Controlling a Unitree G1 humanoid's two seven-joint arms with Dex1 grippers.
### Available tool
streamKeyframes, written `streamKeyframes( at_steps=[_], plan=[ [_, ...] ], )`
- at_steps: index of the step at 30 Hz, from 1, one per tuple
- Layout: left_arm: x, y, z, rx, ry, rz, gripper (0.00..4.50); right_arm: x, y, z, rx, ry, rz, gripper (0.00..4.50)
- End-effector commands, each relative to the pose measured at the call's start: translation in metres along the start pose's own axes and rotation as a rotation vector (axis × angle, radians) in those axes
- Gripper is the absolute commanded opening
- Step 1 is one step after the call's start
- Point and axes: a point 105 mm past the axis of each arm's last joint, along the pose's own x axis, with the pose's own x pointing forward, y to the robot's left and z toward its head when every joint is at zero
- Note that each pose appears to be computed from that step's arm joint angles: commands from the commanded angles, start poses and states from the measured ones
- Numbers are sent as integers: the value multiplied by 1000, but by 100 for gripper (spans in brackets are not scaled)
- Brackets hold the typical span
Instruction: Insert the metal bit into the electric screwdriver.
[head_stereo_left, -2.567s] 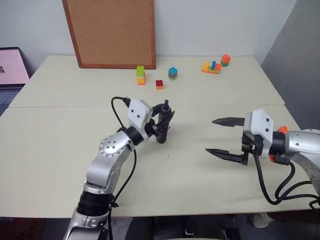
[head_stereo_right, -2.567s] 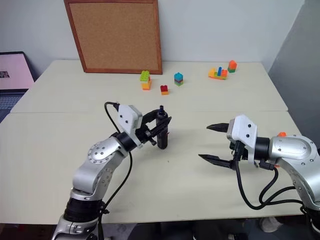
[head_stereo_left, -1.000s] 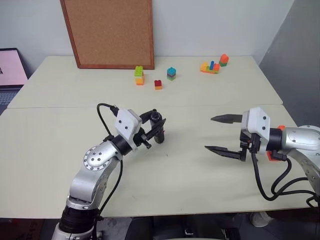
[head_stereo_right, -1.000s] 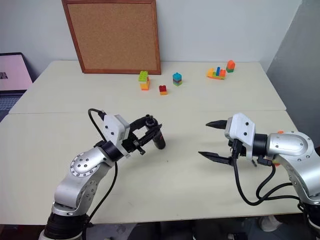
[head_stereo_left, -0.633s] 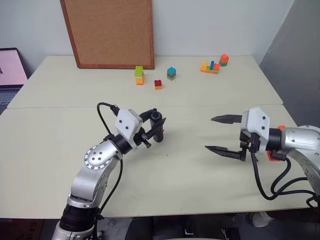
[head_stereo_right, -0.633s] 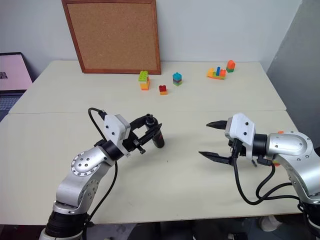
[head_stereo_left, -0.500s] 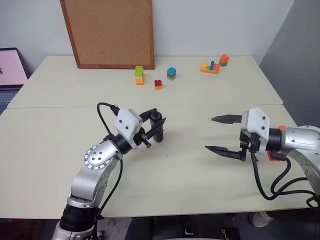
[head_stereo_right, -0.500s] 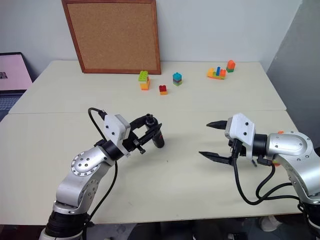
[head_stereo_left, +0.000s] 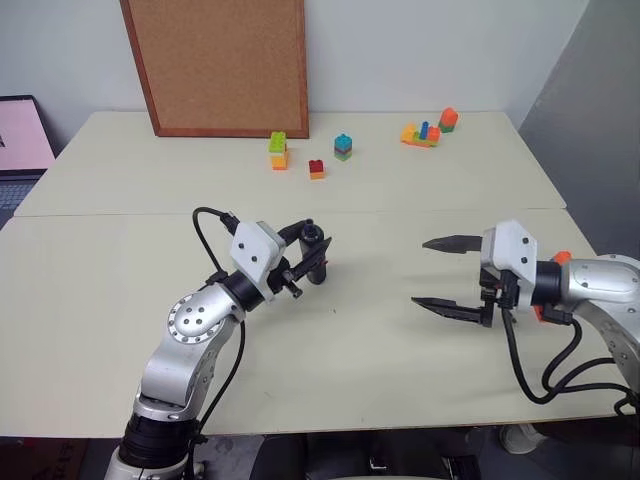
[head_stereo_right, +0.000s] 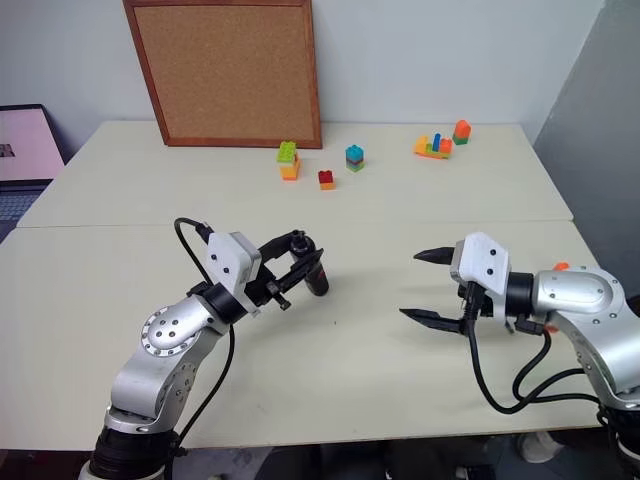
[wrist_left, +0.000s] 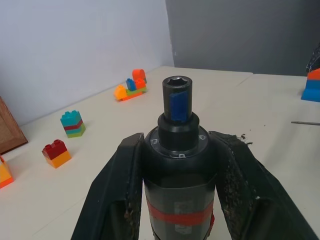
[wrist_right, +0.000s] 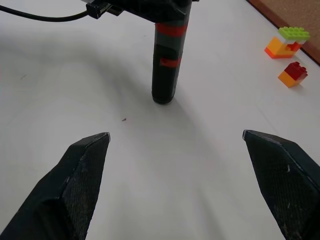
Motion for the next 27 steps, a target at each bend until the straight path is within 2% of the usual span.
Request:
streamKeyframes(
  at_steps=[1,9,18,24,27],
  plan=[
    [0,7,4,36,0,40,165,-3,-2,10,-60,-12,-8,450],
    [9,4,14,38,-39,10,165,-12,-4,4,-51,25,-49,450],
    [37,-5,45,29,-170,-64,165,-34,-12,-6,-15,108,-183,450],
    [57,-15,73,-18,-281,-118,165,-62,-25,-21,118,206,-320,450],
    [61,-24,67,1,-279,-172,165,-78,-32,-39,265,312,-410,450]
  ],
)
